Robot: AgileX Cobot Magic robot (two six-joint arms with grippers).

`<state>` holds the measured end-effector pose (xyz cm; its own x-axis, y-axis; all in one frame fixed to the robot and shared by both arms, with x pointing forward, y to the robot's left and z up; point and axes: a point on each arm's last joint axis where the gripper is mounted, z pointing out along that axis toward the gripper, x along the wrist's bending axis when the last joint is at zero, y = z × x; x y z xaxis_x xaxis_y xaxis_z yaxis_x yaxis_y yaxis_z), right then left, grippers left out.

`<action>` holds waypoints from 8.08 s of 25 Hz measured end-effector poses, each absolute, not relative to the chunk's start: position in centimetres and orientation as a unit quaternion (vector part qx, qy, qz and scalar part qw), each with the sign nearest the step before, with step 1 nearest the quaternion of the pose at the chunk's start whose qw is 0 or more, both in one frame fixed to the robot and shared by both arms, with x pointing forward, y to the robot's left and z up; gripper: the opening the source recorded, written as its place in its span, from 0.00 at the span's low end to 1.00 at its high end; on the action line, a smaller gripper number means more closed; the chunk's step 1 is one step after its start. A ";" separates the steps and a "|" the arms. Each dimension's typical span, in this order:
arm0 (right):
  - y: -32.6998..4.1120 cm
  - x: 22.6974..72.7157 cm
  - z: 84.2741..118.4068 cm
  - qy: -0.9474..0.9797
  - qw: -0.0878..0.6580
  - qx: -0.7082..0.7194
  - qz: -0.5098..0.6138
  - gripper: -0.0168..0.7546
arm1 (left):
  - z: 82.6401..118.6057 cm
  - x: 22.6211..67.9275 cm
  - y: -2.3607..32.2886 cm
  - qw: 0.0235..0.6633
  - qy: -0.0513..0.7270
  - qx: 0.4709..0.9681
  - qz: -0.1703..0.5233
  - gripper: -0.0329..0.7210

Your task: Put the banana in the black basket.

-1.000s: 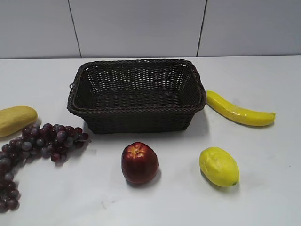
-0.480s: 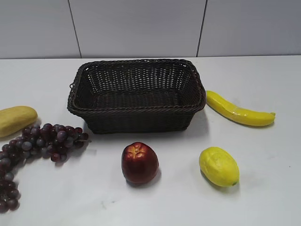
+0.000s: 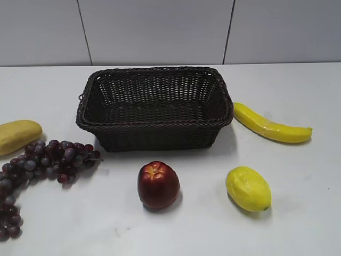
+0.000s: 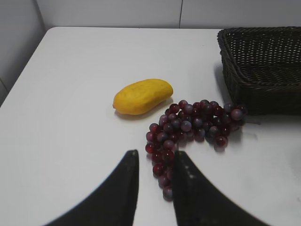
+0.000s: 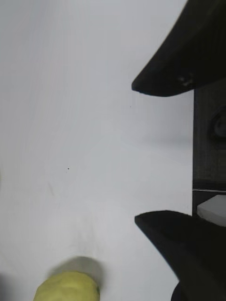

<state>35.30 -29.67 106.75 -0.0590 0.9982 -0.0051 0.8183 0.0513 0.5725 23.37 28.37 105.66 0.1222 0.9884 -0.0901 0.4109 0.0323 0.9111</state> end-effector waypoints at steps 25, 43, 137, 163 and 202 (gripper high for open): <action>-29.7 56.0 105.5 0.783 0.160 0.580 0.155 0.76 | 105.7 23.4 28.4 0.434 0.573 0.611 0.333 0.36; -24.1 63.7 97.4 0.937 0.138 0.251 0.198 0.76 | 105.7 23.4 28.4 0.434 0.573 0.611 0.333 0.36; -1.5 63.5 100.1 0.946 0.195 0.043 0.255 0.79 | 105.7 23.4 28.4 0.434 0.573 0.611 0.333 0.36; -28.6 67.0 103.8 0.741 0.052 0.659 0.119 0.79 | 105.7 23.4 28.4 0.434 0.573 0.611 0.333 0.36; -29.2 34.3 103.9 0.700 0.182 0.652 0.227 0.79 | 105.7 23.4 28.4 0.434 0.573 0.611 0.333 0.36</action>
<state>34.32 -29.18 103.94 -0.0833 0.9957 0.0411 0.8299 0.0465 0.5560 23.37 28.37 105.66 0.1222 0.9884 -0.0901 0.4109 0.0323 0.9111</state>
